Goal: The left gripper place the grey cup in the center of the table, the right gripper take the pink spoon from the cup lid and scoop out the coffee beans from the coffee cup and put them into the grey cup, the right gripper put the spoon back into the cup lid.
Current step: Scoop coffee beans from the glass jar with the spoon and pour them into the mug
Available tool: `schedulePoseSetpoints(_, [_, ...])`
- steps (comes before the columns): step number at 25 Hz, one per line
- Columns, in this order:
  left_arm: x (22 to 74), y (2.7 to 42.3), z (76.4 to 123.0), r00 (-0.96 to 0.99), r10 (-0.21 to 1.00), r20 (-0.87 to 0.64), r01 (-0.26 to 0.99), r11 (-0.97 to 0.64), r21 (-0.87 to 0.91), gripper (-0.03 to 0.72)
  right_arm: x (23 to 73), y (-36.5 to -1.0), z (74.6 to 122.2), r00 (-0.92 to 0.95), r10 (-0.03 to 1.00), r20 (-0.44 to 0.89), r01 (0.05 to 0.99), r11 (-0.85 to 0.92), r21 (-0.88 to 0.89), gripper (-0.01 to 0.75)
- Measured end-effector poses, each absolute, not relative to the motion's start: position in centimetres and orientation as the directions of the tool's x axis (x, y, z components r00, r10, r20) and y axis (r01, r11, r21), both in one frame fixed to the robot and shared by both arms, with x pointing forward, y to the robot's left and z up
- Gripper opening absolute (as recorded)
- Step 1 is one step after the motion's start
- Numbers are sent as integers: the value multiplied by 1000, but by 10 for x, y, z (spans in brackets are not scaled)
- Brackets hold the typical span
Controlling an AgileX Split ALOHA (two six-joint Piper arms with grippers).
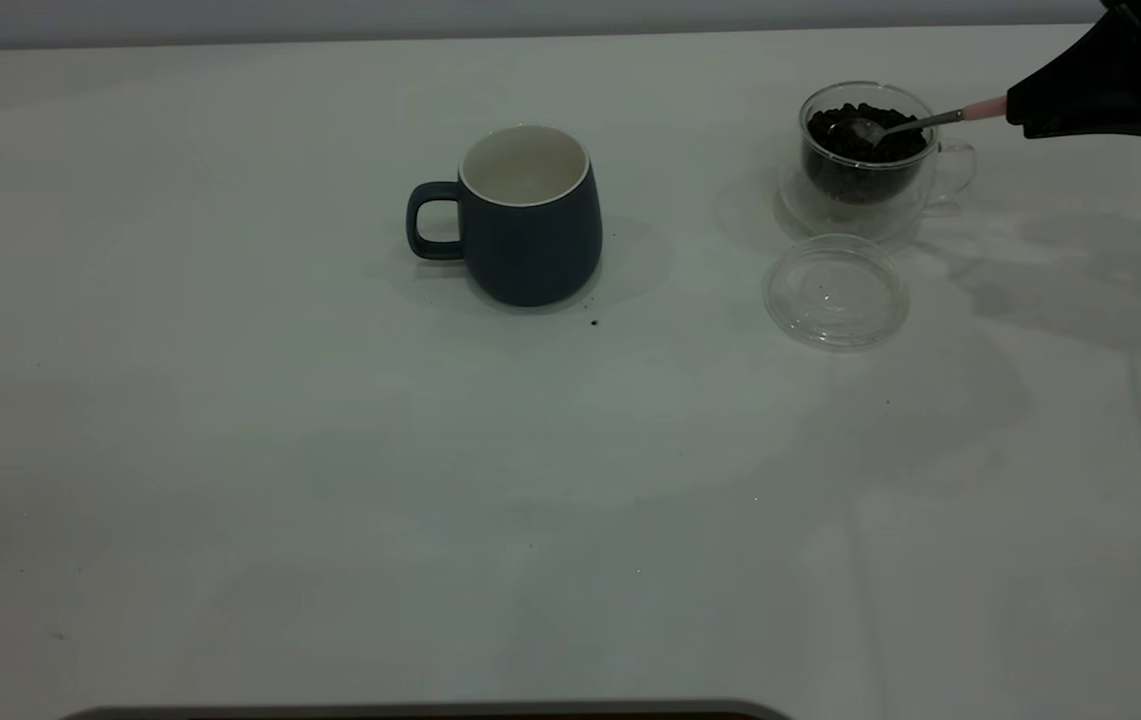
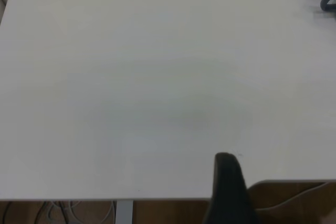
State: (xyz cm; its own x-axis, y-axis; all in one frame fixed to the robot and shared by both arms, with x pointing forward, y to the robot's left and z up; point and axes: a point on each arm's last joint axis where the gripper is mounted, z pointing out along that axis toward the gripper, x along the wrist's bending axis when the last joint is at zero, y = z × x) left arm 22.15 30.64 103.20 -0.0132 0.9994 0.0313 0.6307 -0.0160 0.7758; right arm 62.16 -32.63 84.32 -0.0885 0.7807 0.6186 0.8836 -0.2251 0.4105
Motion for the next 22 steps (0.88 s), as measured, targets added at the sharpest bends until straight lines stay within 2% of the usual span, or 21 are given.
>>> schedulePoseSetpoints(14, [221,306,1032,-15,999,29,631,-13,776,567,620,-330,819,42,663,747,878,-382,289,114])
schedulePoseSetpoints(22, [221,306,1032,-15,999,29,631,-13,776,567,618,-339,822,106,587,803,863,-456,219,114])
